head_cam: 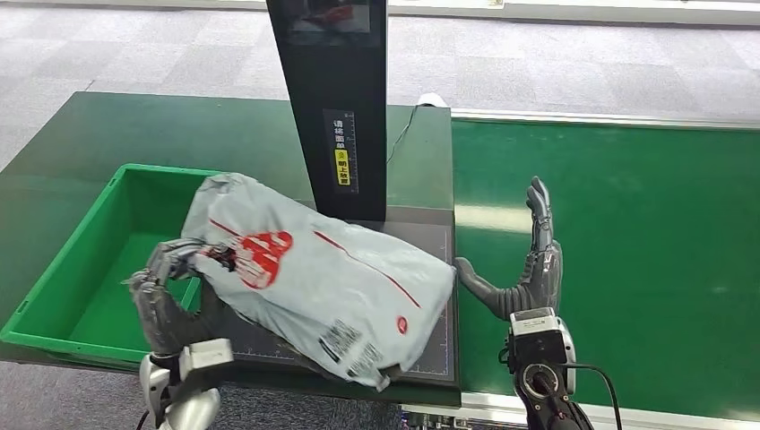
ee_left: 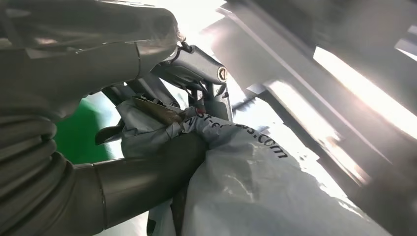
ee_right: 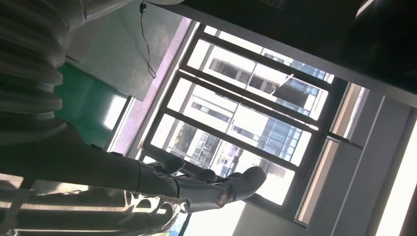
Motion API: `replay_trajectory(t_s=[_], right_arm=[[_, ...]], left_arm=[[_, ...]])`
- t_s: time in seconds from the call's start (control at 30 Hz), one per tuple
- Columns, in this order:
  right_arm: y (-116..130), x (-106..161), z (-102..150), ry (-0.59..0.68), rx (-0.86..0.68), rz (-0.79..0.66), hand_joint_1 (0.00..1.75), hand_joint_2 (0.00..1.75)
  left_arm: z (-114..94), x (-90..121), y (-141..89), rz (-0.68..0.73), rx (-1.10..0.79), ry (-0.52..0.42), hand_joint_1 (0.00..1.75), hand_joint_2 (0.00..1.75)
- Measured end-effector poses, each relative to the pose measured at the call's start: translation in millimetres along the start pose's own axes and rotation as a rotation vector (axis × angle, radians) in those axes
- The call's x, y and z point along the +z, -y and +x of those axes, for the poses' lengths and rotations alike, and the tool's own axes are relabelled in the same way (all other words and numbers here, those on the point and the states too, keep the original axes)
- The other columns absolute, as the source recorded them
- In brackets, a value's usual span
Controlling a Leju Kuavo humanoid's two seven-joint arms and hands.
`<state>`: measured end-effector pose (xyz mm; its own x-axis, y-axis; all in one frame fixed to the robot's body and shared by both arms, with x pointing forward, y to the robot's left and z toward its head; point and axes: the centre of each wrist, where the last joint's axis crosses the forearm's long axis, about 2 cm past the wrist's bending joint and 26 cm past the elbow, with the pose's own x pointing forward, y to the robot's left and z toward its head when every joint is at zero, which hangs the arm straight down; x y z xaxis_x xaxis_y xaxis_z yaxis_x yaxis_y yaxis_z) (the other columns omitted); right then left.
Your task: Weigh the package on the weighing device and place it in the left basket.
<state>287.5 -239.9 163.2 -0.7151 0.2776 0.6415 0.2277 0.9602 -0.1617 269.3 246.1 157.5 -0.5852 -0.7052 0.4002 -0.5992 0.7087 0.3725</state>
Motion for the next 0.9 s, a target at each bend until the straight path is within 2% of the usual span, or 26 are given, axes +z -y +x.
replay_trajectory(t_s=[0.1,0.2,0.4,0.57,0.77,0.83,0.87,0.9], right_arm=[[2.5,3.7,1.2,0.002,0.009,0.001,0.0,1.75],[3.6,7.3,2.6,0.001,0.014,0.006,0.0,1.75],[4.1,10.5,3.4,-0.001,0.02,0.009,0.0,1.75],[6.0,12.9,2.7,-0.005,0.03,0.007,0.0,1.75],[6.5,13.5,2.5,-0.014,0.035,0.018,0.0,1.75],[6.3,12.5,2.6,-0.014,0.036,0.024,0.0,1.75],[6.1,11.7,2.6,-0.014,0.036,0.027,0.0,1.75],[5.9,10.9,2.7,-0.013,0.036,0.029,0.0,1.75]], left_arm=[[-34.6,1.5,-18.8,0.074,-0.054,-0.157,1.75,1.75],[-54.6,8.1,-28.2,0.071,-0.123,-0.239,1.75,1.75],[-72.4,19.9,-32.8,0.035,-0.2,-0.341,1.75,1.75],[-85.9,29.5,-29.6,-0.04,-0.265,-0.513,1.75,1.75],[-104.4,25.6,-22.7,-0.143,-0.321,-0.641,1.71,1.75],[-110.7,24.6,-19.4,-0.189,-0.314,-0.674,1.51,1.75],[-113.6,24.5,-18.2,-0.212,-0.31,-0.688,1.24,1.75],[-116.1,24.6,-17.6,-0.232,-0.308,-0.699,0.88,1.75]])
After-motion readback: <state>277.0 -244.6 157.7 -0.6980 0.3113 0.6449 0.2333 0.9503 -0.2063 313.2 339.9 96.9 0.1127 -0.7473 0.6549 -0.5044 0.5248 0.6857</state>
